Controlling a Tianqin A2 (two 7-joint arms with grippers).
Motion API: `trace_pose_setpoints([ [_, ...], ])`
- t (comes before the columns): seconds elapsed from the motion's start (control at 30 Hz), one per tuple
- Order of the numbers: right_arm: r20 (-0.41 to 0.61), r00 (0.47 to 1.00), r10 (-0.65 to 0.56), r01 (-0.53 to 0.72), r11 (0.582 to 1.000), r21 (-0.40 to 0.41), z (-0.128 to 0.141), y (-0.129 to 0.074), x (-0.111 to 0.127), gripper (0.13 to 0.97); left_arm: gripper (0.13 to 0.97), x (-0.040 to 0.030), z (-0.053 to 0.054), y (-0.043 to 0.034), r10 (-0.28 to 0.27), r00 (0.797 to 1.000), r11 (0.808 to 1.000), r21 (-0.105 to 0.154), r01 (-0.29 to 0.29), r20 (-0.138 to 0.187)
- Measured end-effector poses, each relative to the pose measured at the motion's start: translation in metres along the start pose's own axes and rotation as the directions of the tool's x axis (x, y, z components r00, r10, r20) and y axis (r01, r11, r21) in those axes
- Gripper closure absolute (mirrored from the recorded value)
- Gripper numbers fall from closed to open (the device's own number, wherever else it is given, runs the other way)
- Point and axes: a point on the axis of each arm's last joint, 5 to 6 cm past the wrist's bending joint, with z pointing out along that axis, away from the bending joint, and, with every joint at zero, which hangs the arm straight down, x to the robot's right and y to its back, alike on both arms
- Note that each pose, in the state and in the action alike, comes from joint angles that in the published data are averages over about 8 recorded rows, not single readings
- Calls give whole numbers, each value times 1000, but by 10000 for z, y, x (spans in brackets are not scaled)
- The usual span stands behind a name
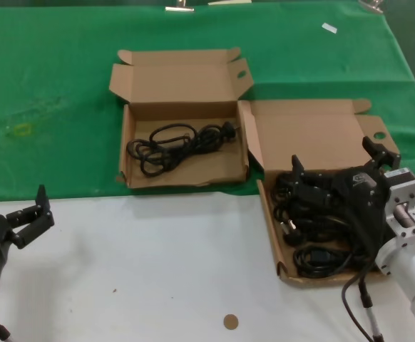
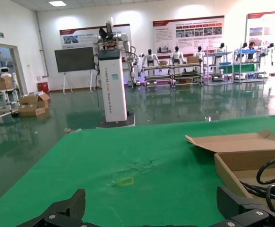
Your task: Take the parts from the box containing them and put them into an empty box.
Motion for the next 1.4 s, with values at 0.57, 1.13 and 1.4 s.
trace_pose_setpoints([
  [0.57, 0, 1000, 0, 0, 1000, 0, 0, 0, 0, 130, 132, 0, 0, 0, 0, 1000, 1000, 0, 0, 0],
  [1.13, 0, 1000, 0, 0, 1000, 0, 0, 0, 0, 130, 132, 0, 0, 0, 0, 1000, 1000, 0, 0, 0],
  [1.4, 0, 1000, 0, 0, 1000, 0, 0, 0, 0, 130, 132, 0, 0, 0, 0, 1000, 1000, 0, 0, 0],
])
